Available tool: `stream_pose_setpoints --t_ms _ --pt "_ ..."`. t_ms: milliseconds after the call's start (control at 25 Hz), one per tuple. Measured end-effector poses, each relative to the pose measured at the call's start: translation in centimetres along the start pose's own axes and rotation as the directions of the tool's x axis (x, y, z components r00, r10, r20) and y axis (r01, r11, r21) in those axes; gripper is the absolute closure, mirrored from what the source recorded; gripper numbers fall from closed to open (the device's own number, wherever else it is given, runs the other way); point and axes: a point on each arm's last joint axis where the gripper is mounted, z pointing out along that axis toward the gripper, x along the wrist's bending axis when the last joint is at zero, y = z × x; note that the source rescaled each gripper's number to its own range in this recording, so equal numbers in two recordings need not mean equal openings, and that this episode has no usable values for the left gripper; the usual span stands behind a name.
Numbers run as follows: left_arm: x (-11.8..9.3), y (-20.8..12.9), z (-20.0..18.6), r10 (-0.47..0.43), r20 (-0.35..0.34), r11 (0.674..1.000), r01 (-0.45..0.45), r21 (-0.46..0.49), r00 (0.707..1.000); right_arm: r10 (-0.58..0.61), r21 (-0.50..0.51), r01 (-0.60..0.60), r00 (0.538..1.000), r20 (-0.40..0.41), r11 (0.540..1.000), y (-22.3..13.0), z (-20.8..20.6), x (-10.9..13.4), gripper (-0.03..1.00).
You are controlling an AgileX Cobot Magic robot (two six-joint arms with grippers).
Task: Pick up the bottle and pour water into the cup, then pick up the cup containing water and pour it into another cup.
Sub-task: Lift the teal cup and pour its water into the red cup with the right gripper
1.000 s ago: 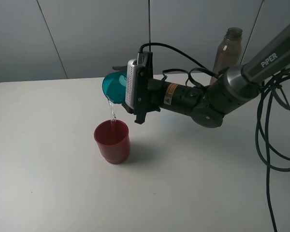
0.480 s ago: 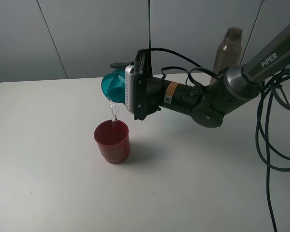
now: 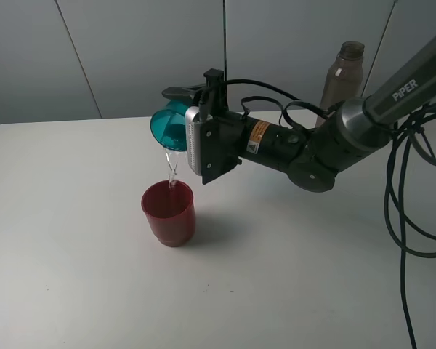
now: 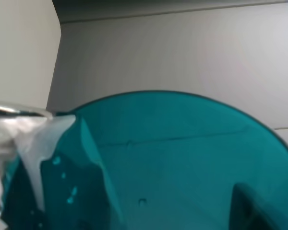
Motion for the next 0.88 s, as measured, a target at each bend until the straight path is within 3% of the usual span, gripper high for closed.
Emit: stream_pose_setpoints --t_ms 440,880 --pt "0.0 0.0 0.0 0.0 0.0 1.0 0.0 0.0 1.0 -0.111 -0.036 0.113 0.993 0.037 0.993 0.39 -0.02 -0.54 0.9" --pt "0.0 0.0 0.0 0.0 0.0 1.0 0.0 0.0 1.0 -0.286 -0.066 0.289 0.957 0.051 0.955 0.73 -0.04 -0.57 0.9"
